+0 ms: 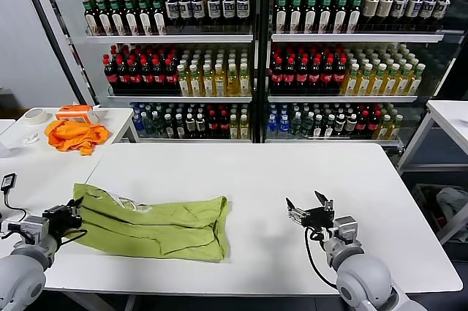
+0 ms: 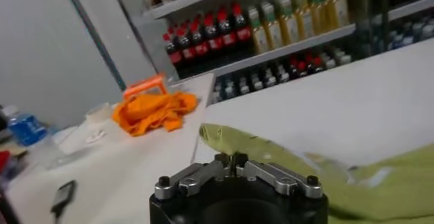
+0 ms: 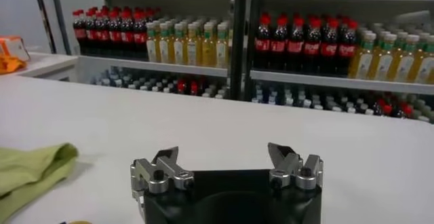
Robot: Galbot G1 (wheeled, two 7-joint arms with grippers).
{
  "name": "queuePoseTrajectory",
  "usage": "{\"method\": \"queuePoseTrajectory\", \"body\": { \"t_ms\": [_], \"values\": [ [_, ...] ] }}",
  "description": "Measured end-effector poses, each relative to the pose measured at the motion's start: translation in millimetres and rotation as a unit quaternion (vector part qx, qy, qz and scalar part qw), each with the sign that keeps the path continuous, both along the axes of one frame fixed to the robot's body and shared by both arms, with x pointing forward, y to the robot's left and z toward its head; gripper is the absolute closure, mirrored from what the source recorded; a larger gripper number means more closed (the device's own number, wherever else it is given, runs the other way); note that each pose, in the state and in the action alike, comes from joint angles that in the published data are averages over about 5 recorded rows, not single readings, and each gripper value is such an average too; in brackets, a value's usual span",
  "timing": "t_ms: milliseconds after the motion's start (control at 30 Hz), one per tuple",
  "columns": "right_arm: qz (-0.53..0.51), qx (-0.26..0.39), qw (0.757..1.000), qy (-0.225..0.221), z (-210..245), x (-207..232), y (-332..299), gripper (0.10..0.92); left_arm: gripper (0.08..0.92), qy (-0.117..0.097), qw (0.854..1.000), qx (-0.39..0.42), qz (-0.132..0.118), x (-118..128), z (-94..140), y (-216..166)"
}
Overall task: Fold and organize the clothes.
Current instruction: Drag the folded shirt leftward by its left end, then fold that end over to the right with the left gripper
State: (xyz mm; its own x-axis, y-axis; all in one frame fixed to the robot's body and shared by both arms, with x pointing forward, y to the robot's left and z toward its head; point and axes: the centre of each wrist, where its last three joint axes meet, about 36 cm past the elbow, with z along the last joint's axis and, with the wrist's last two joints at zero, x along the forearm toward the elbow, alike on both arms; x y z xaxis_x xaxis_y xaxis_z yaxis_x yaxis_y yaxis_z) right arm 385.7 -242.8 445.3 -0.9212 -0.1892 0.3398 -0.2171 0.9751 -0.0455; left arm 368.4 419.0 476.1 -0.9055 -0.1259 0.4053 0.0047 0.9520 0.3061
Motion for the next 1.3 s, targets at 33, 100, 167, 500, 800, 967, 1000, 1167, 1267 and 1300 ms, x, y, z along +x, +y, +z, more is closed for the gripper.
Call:
{"method": "queuePoseTrajectory", "body": {
  "t_ms": [33, 100, 167, 500, 800, 967, 1000, 1167, 1267, 1300],
  "values": [
    [-0.001, 0.000, 1.000, 0.000, 0, 0, -1, 0.200, 0.907, -0.001, 1.000, -0.011, -0.005, -1, 2, -5],
    [-0.003, -0.001, 1.000, 0.000, -1, -1, -3, 0.200, 0.907, 0.000, 0.999, -0.037, -0.015, -3, 7, -15],
    [-0.005, -0.001, 1.000, 0.000, -1, -2, -4, 0.200, 0.907, 0.002, 0.997, -0.067, -0.025, -5, 11, -25],
    [-0.018, -0.001, 1.000, 0.002, -4, -8, -10, 0.200, 0.907, 0.024, 0.983, -0.173, -0.063, -7, 17, -66],
    [-0.025, -0.004, 1.000, 0.001, -2, -13, -13, 0.200, 0.907, 0.037, 0.971, -0.219, -0.090, -2, 13, -89],
    [-0.026, -0.006, 1.000, -0.001, 0, -13, -12, 0.200, 0.907, 0.040, 0.966, -0.233, -0.103, 4, 8, -102],
    [-0.026, -0.006, 1.000, 0.000, -1, -13, -12, 0.200, 0.907, 0.040, 0.966, -0.234, -0.105, 5, 7, -105],
    [-0.026, -0.009, 1.000, 0.003, -3, -14, -12, 0.200, 0.907, 0.042, 0.962, -0.241, -0.122, 9, 4, -119],
    [-0.025, -0.011, 1.000, 0.005, -4, -15, -12, 0.200, 0.907, 0.045, 0.960, -0.246, -0.130, 12, 3, -125],
    [-0.025, -0.012, 1.000, 0.006, -4, -16, -12, 0.200, 0.907, 0.046, 0.959, -0.248, -0.132, 13, 2, -127]
  ]
}}
